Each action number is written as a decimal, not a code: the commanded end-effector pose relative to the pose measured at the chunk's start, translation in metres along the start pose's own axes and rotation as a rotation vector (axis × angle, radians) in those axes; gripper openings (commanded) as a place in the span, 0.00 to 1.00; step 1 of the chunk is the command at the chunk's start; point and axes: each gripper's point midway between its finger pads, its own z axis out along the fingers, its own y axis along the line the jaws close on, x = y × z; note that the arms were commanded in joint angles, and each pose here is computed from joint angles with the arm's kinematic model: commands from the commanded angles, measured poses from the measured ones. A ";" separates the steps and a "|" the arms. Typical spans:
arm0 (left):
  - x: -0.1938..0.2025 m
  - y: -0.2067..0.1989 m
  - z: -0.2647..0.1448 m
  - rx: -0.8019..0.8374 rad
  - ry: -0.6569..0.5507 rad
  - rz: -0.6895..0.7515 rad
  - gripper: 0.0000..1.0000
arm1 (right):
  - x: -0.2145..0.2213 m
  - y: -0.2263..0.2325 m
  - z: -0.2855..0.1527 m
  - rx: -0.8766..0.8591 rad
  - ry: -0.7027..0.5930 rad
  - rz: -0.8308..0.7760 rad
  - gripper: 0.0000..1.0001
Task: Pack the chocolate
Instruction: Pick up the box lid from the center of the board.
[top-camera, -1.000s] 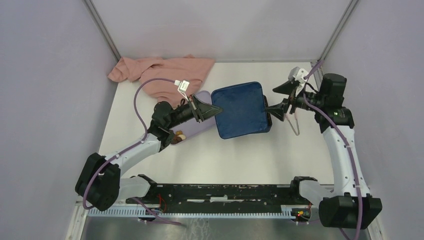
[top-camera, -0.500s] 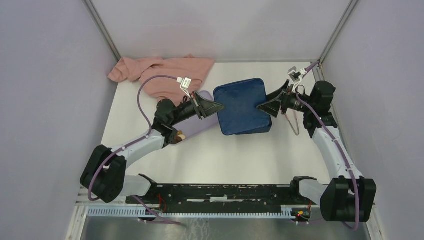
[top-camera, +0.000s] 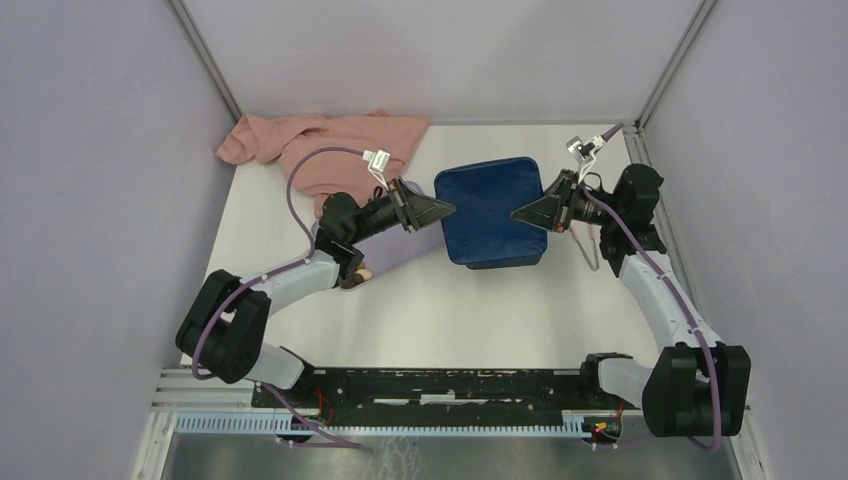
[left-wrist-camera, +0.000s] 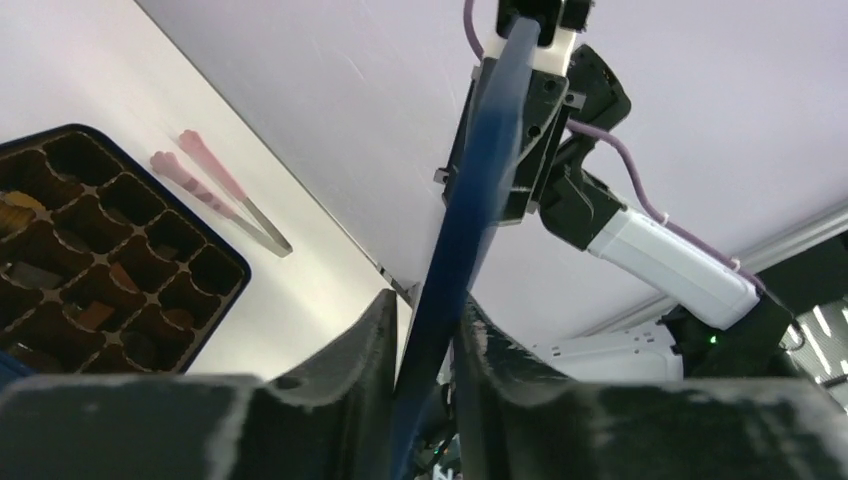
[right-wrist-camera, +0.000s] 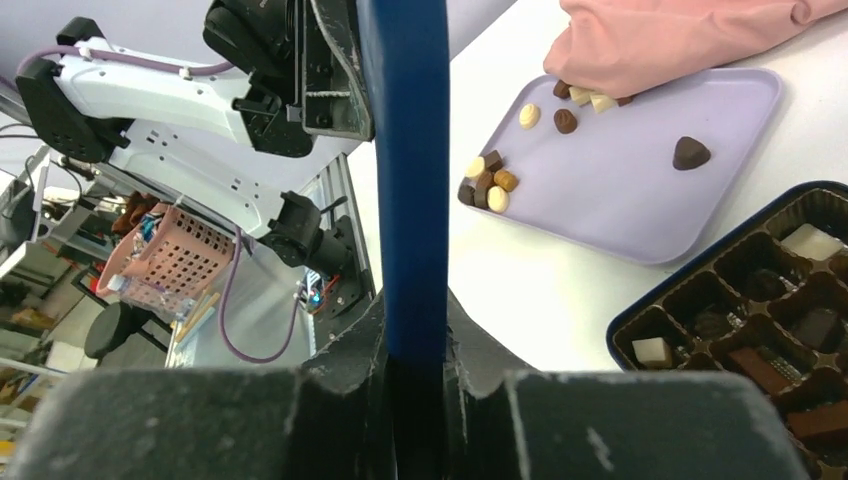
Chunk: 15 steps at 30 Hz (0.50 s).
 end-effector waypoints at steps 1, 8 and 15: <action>-0.023 -0.004 0.006 -0.032 -0.074 0.042 0.46 | -0.013 0.001 -0.012 0.011 -0.063 -0.022 0.00; -0.016 0.061 -0.029 -0.440 -0.077 0.088 0.87 | -0.006 -0.040 -0.027 0.133 -0.111 0.122 0.00; 0.014 0.094 -0.054 -0.589 0.012 0.063 0.87 | 0.007 -0.085 -0.019 0.129 -0.054 0.322 0.00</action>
